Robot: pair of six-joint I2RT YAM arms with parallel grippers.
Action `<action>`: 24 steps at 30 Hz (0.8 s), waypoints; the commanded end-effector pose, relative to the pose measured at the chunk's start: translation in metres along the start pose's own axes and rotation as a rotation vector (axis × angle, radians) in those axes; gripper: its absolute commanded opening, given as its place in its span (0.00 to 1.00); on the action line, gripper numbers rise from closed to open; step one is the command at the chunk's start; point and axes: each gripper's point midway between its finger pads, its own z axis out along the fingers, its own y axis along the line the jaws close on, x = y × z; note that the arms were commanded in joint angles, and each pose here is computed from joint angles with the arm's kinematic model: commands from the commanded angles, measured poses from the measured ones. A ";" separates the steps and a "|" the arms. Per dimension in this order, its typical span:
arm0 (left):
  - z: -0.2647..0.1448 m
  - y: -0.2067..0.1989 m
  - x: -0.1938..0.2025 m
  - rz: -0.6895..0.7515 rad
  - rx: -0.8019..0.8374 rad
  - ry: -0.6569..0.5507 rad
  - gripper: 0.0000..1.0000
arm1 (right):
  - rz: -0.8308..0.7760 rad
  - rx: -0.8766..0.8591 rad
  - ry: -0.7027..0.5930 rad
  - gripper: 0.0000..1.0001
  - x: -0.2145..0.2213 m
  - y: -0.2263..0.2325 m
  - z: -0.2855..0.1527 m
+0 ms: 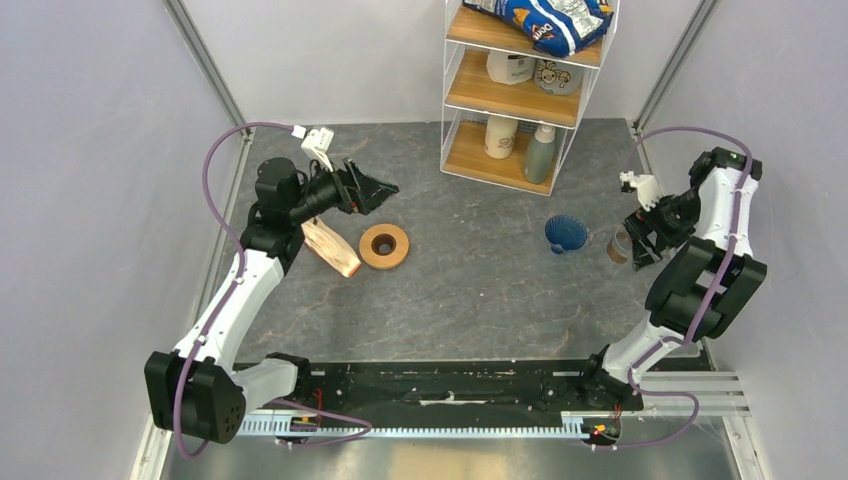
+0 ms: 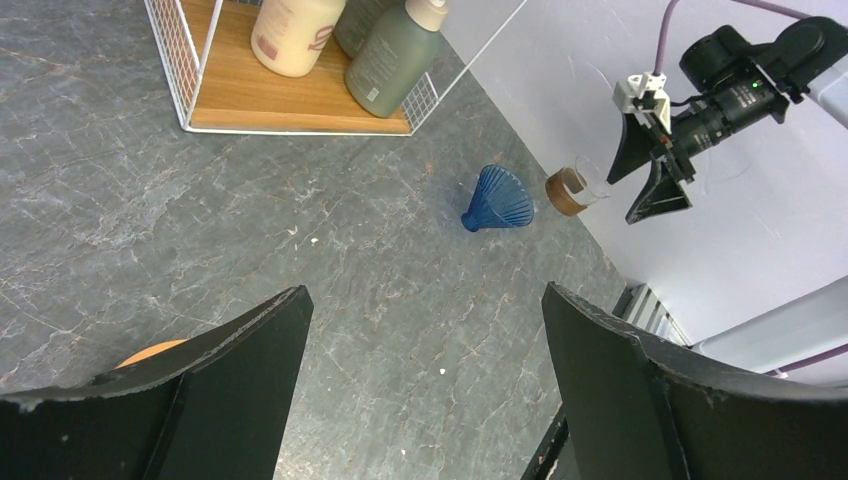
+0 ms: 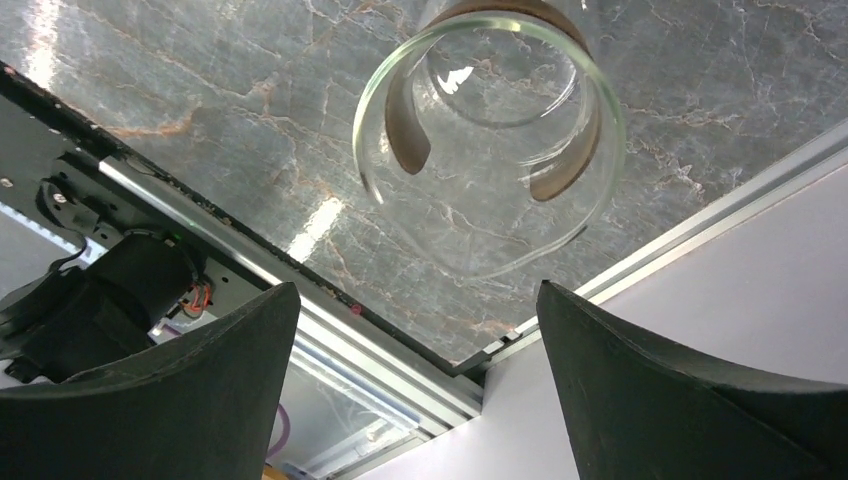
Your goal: Place the coffee filter in the dripper
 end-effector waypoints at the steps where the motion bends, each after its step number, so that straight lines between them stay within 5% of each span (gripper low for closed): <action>1: -0.002 -0.004 -0.013 0.030 0.011 -0.041 0.93 | -0.031 0.054 0.004 0.97 -0.002 -0.016 0.012; 24: 0.006 0.003 -0.018 0.017 -0.011 -0.027 0.93 | -0.173 0.014 -0.058 0.99 -0.036 -0.021 0.043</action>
